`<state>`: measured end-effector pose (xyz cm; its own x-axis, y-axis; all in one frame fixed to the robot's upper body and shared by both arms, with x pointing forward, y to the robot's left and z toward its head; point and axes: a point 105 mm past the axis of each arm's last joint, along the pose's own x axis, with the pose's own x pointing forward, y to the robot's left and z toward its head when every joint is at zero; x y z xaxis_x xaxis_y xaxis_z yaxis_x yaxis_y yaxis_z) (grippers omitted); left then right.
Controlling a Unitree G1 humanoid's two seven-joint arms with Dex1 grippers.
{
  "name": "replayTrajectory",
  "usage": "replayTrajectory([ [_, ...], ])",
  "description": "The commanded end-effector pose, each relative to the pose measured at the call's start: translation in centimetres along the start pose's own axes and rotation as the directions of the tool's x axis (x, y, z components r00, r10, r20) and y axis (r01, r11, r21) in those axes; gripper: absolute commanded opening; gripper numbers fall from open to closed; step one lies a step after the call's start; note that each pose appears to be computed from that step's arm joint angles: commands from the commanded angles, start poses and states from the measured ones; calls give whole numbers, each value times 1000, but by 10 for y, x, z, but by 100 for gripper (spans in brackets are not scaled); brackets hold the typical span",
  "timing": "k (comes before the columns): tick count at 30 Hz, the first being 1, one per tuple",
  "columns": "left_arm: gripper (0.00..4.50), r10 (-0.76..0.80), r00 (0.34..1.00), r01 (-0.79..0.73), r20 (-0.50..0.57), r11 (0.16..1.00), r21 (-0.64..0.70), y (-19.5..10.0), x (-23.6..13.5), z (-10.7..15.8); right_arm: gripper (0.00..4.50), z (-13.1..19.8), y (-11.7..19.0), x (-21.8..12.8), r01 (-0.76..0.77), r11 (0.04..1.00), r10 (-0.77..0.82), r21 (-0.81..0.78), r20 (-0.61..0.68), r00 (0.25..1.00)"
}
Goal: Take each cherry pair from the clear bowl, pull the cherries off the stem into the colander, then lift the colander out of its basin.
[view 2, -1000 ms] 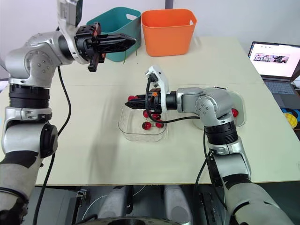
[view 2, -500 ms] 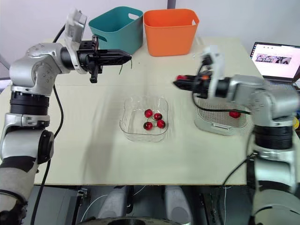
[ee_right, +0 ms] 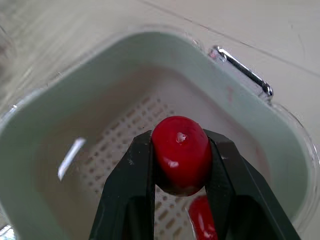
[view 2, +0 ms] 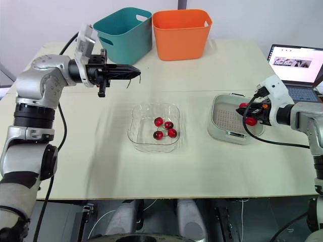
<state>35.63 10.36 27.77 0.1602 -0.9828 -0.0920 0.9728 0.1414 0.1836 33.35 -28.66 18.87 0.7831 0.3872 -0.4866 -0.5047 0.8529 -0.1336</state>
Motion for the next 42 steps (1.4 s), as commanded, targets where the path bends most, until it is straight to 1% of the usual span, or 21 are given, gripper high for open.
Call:
replayTrajectory([
  [1, 0, 14, 1000, -13, -25, 998, 65, 2, -2, 3, 177, 8, -3, -2, 19, 999, -18, -36, 26, 999],
  [3, 0, 21, 999, -19, -28, 998, 63, 3, -4, 3, 233, 9, -5, -3, 22, 999, -21, -29, 32, 999],
  [5, 0, 24, 999, -22, -30, 998, 63, 4, -6, 3, 310, 11, -5, -5, 17, 999, -16, -26, 39, 999],
  [6, 0, 25, 999, -23, -31, 998, 63, 4, -7, 3, 341, 13, -5, -6, 14, 1000, -13, -28, 41, 999],
  [7, 0, 26, 999, -24, -31, 998, 63, 4, -7, 3, 383, 14, -5, -7, 9, 999, -8, -31, 43, 999],
  [8, 0, 28, 999, -26, -32, 998, 63, 5, -8, 3, 415, 15, -5, -7, 10, 999, -8, -31, 48, 999],
  [11, 0, 67, 997, -65, -30, 995, 72, 10, -13, 5, 415, 28, -10, -10, 35, 999, -31, -33, 98, 995],
  [14, 0, 104, 994, -101, -29, 992, 72, 15, -19, 5, 415, 46, -5, -11, 11, 1000, -6, -29, 172, 985],
  [16, 0, 161, 986, -159, -45, 986, 50, 20, -34, -2, 415, 79, 30, -9, -136, 989, 148, -62, 284, 947],
  [17, 0, 198, 979, -198, -55, 980, 20, 23, -45, -9, 415, 95, 54, -8, -221, 970, 243, -104, 322, 915],
  [18, 0, 222, 973, -223, -61, 975, -1, 24, -52, -13, 415, 104, 70, -8, -273, 953, 302, -133, 340, 891],
  [23, 0, 330, 938, -344, -108, 925, -163, 25, -89, -43, 415, 122, 132, 2, -416, 876, 479, -245, 333, 812],
  [26, 0, 397, 903, -426, -166, 881, -208, 22, -110, -68, 415, 126, 164, 8, -487, 826, 560, -285, 308, 769],
  [29, 0, 432, 881, -470, -193, 845, -255, 18, -120, -84, 415, 123, 185, 13, -524, 795, 600, -306, 275, 751],
  [31, 0, 452, 861, -506, -233, 805, -308, 15, -128, -100, 415, 114, 197, 18, -508, 766, 614, -395, 215, 759],
  [33, 0, 466, 840, -540, -277, 765, -352, 12, -135, -113, 415, 105, 201, 23, -496, 745, 615, -446, 173, 769],
  [35, 0, 482, 814, -580, -325, 707, -404, 8, -145, -131, 415, 104, 203, 25, -514, 742, 626, -430, 174, 760],
  [37, 0, 484, 792, -609, -373, 677, -413, 3, -154, -147, 415, 103, 206, 23, -538, 729, 648, -424, 173, 742],
  [38, 0, 491, 785, -618, -379, 668, -415, 2, -157, -150, 415, 104, 207, 23, -542, 726, 653, -423, 173, 738],
  [41, 70, 513, 776, -630, -366, 654, -418, 4, -162, -147, 417, 102, 206, 23, -540, 729, 648, -421, 171, 742],
  [42, 101, 509, 782, -623, -360, 661, -419, 4, -162, -144, 417, 102, 205, 23, -538, 732, 645, -418, 170, 745],
])
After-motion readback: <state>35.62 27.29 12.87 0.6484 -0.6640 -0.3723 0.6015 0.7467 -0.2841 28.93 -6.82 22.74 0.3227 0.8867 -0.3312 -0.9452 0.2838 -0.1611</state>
